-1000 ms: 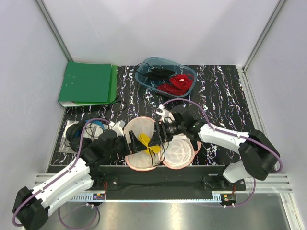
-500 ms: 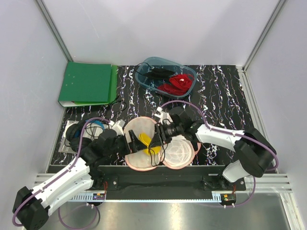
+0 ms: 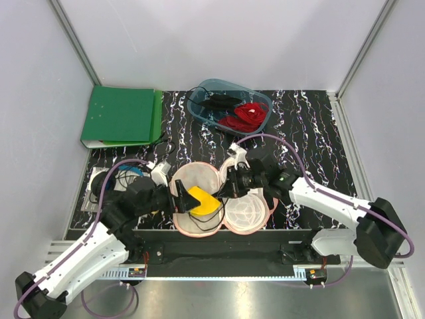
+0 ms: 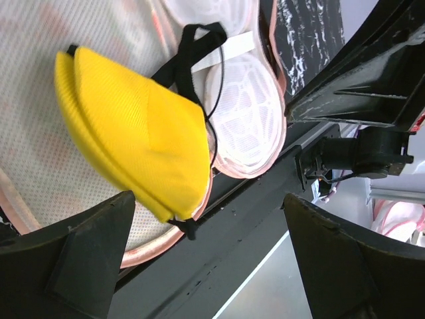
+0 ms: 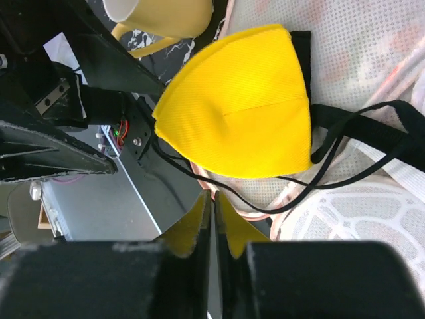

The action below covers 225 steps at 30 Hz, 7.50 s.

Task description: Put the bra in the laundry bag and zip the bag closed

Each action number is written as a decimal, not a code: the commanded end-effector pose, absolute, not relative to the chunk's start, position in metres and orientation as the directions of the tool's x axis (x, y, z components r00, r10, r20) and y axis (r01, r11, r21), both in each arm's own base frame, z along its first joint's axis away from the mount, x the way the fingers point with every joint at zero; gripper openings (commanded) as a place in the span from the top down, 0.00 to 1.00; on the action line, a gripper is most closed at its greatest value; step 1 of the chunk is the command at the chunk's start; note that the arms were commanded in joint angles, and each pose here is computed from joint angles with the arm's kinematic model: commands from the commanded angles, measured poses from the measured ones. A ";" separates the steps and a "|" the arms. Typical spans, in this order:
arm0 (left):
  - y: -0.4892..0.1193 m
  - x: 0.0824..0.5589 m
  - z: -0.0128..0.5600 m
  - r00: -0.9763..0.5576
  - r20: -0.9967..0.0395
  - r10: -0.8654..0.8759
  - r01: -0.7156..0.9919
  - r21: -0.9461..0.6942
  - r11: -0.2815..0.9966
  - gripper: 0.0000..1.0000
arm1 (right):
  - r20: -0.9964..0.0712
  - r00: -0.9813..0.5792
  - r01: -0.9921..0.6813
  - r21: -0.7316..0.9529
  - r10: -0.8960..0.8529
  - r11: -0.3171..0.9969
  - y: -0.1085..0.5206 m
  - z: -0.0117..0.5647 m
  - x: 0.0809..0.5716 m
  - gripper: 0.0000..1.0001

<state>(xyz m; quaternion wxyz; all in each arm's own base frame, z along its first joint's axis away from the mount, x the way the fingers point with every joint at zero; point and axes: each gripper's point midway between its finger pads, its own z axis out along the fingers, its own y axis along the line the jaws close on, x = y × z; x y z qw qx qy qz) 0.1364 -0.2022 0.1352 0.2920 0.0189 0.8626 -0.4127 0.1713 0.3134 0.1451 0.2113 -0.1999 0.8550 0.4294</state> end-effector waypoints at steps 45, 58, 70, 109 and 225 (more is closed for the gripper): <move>-0.254 0.135 0.170 -0.714 -0.695 0.090 0.579 -0.512 0.634 0.09 | -0.133 -0.941 0.064 0.832 0.310 0.551 0.329 0.112 0.166 1.00; -0.281 0.146 0.156 -0.575 -0.771 0.274 0.657 -0.235 0.717 0.05 | -0.154 -0.948 -0.014 0.895 0.278 0.447 0.314 0.186 0.165 1.00; -0.293 0.159 0.178 -0.514 -0.787 0.340 0.694 -0.150 0.704 0.87 | -0.171 -0.946 -0.059 0.927 0.276 0.370 0.299 0.220 0.150 1.00; -0.278 0.116 0.331 -0.671 -0.718 0.182 0.722 -0.579 0.380 1.00 | -0.818 -0.573 -0.711 0.464 -0.054 0.529 0.296 0.194 0.178 0.53; -0.330 0.305 0.136 -0.780 -0.410 0.474 0.625 -0.465 0.627 0.01 | -0.268 -0.894 0.120 0.629 0.359 0.768 0.220 0.056 0.148 0.30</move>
